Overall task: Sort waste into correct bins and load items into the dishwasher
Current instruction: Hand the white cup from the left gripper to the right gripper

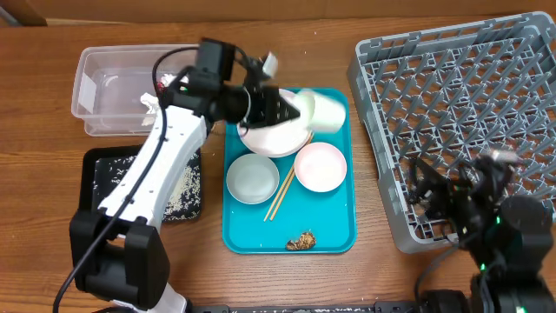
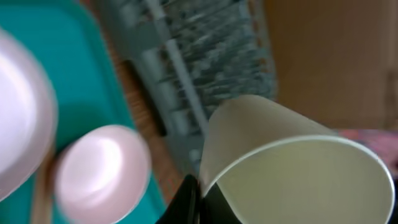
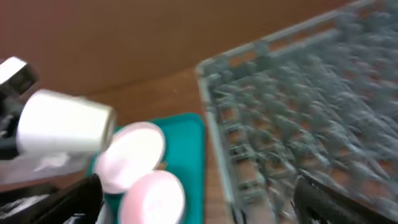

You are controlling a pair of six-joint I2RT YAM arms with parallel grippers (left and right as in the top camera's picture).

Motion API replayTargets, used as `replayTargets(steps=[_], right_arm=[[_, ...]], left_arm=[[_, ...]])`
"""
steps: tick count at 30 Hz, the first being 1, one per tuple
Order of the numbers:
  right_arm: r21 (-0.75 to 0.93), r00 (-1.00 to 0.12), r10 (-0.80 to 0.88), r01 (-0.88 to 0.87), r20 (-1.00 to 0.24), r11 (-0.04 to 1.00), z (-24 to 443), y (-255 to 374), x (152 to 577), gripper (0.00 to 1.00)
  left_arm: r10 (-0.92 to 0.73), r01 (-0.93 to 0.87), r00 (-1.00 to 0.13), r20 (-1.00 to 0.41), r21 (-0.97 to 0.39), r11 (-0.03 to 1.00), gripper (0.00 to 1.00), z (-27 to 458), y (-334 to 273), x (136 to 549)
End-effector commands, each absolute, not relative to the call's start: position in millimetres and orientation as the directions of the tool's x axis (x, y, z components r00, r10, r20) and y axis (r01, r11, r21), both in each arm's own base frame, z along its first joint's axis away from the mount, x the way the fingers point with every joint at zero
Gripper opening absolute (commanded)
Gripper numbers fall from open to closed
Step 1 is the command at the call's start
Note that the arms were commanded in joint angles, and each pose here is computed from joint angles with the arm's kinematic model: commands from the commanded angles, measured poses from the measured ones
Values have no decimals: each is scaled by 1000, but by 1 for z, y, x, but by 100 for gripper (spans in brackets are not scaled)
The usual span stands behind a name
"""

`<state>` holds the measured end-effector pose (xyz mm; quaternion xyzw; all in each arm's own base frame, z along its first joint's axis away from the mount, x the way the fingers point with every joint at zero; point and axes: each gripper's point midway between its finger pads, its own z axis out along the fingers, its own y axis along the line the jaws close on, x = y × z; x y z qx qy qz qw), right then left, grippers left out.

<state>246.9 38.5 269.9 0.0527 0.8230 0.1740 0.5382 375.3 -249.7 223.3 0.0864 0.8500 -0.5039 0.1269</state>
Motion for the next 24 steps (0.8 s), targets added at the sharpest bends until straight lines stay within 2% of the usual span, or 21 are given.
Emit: replayTargets(steps=[1, 3, 6, 12, 16, 24], right_arm=[[406, -490, 162, -446, -857, 798, 278, 99, 245, 100], [457, -522, 143, -543, -841, 704, 280, 119, 243, 99], [511, -553, 117, -641, -825, 573, 283, 138, 243, 98], [511, -524, 78, -770, -848, 383, 292, 157, 250, 99], [506, -514, 68, -798, -855, 328, 289, 161, 260, 99], [472, -478, 71, -814, -876, 338, 287, 160, 276, 99]], left_arm=[[149, 232, -966, -212, -963, 140, 4, 272, -275, 347], [184, 242, -957, -224, -967, 78, 4, 277, -277, 344], [204, 222, -957, -208, -974, 53, 4, 275, -277, 341], [227, 225, -950, -213, -974, 29, 4, 277, -280, 336], [240, 225, -947, -212, -974, 27, 4, 277, -285, 332], [285, 232, -934, -216, -972, 23, 4, 276, -303, 318]])
